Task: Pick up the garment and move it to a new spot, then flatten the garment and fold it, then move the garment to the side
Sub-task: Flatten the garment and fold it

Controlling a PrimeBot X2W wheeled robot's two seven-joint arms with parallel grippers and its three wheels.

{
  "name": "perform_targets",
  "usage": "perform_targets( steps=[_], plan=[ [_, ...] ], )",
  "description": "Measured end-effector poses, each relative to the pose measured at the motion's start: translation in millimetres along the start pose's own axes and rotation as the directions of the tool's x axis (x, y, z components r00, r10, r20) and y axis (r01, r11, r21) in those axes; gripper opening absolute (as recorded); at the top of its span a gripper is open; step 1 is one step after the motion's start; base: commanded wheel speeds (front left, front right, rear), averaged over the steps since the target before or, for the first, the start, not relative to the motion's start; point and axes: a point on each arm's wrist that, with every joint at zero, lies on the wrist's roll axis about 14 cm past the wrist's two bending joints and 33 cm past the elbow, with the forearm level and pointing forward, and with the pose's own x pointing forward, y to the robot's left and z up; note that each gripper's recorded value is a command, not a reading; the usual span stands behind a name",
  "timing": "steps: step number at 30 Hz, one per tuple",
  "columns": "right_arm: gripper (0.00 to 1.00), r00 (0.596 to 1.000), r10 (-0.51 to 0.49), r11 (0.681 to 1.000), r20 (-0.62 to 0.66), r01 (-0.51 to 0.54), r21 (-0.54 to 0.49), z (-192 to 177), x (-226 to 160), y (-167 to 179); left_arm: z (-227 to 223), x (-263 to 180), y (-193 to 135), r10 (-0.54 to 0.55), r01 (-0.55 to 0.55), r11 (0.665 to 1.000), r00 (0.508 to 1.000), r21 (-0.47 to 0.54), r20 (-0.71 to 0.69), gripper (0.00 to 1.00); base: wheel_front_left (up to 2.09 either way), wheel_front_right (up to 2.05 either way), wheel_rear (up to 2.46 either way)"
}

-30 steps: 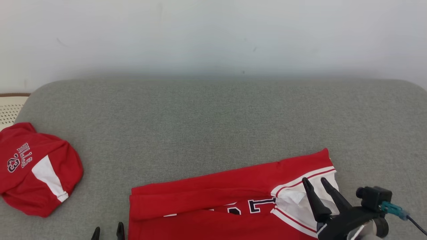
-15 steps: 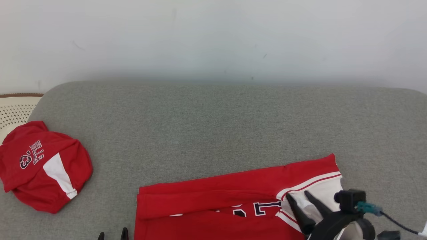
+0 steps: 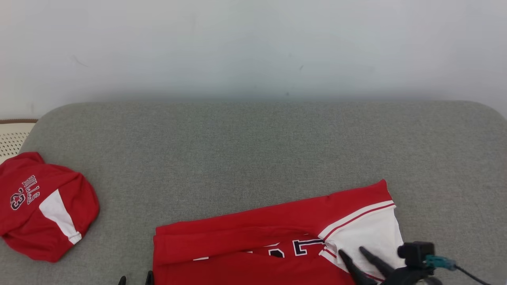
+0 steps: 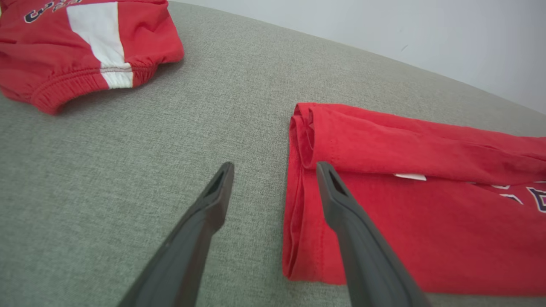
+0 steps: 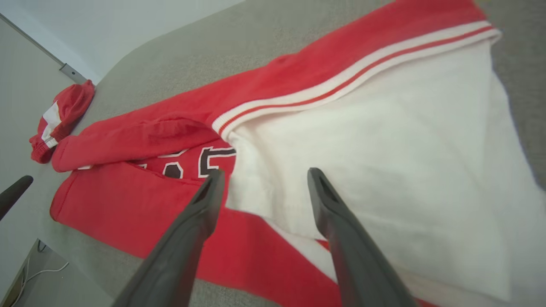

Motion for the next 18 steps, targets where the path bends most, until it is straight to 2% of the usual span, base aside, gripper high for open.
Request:
perform_targets(
  steps=[7,11,18],
  plan=[
    [1.00,0.976,-0.149,0.988,0.160,0.154,-0.020,40,-7,-52,-3,2,-1,0.000,0.000,1.000,1.000,0.001,-0.008,1.00,0.00,0.00,0.00],
    [1.00,0.957,-0.237,0.970,0.167,0.244,-0.020,40,-10,-77,-6,3,0,0.004,-0.004,1.000,1.000,0.000,-0.019,1.00,0.00,0.00,0.00],
    [1.00,0.932,-0.308,0.949,0.191,0.316,-0.014,51,1,-98,-12,8,2,0.002,-0.002,1.000,0.999,0.001,-0.036,1.00,0.00,0.00,0.00]
  ],
)
